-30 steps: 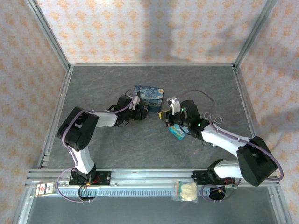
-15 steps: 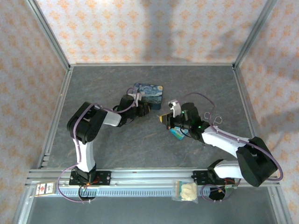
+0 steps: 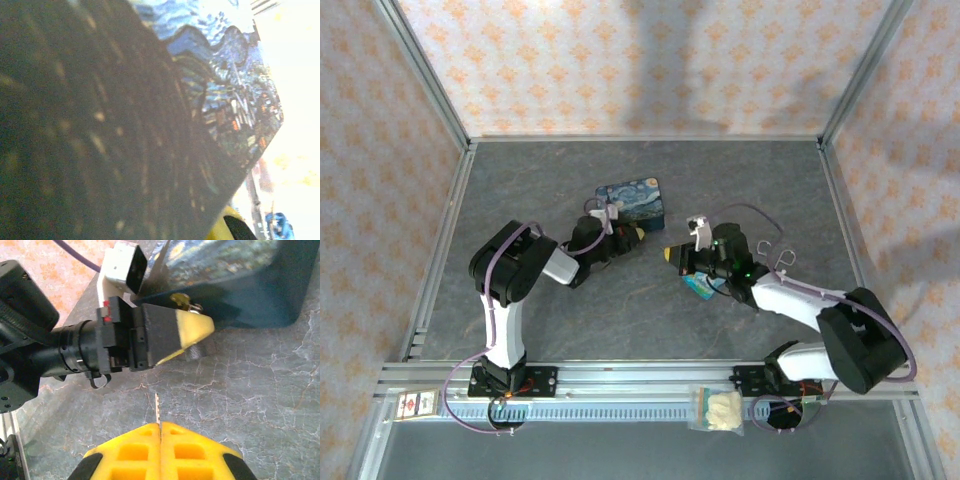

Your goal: Unlock a padlock with a key

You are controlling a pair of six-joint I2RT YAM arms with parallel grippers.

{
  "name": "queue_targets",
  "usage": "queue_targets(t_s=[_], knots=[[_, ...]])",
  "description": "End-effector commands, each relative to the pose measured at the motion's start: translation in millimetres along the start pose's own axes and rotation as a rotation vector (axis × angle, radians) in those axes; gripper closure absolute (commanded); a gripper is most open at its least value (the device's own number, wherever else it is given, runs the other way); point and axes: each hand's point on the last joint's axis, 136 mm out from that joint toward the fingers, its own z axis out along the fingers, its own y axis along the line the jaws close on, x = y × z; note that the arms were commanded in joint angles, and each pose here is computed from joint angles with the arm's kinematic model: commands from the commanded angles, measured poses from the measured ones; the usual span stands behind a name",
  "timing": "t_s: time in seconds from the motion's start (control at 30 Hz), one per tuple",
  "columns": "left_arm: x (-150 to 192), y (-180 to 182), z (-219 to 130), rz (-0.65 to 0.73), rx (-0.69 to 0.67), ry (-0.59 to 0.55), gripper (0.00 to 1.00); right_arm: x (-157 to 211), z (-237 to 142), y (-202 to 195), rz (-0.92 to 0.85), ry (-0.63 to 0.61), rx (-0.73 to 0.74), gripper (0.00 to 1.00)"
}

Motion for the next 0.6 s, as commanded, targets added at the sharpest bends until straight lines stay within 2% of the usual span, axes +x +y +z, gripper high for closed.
queue_targets(t_s=[0.0,0.27,0.57], knots=[[-3,-17,-12,-0.183,0.111,-0.019,1.0,1,5,9,0.14,-0.035,-0.119,1.0],[-16,-41,-30,-0.333,0.279,-0.078,1.0,0,30,14,0.318,-0.038,-0.274,1.0],[-18,-44,-39,-0.366,0.296,-0.106,1.0,-19,49,16,0.395,-0.1,-0.379,1.0]])
